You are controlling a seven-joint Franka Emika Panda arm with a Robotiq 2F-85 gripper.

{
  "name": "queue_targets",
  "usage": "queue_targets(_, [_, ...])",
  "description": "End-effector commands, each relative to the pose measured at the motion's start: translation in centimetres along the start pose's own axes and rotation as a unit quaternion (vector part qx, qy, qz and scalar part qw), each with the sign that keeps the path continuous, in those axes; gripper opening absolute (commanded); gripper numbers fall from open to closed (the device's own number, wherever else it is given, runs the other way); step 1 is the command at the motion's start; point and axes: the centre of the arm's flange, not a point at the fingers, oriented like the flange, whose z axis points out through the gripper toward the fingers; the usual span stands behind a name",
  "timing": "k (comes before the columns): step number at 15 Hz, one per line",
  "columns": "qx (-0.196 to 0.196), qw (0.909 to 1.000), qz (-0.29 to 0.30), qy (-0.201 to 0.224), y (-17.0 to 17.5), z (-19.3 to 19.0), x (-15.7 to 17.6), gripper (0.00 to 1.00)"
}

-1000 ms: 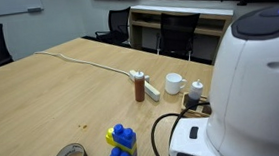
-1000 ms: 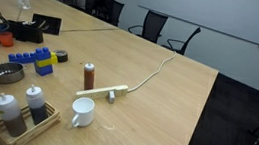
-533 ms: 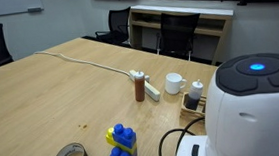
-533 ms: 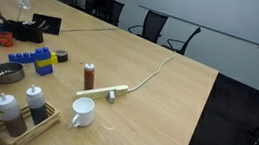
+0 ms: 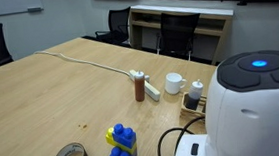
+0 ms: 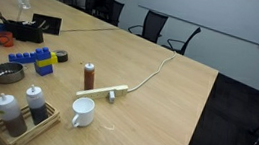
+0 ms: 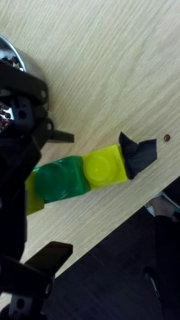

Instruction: Get the small yellow building block and put it on top of the building blocks on the left

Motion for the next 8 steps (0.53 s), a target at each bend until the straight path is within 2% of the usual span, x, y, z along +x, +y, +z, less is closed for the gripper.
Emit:
queue_targets(1, [0.005, 0.9999, -0.006, 0.011, -0.1, -0.8, -0.6, 1.00])
queue_targets(8, [0.006, 0.9996, -0.013, 0.024, -0.9, -2.2, -0.7, 1.00])
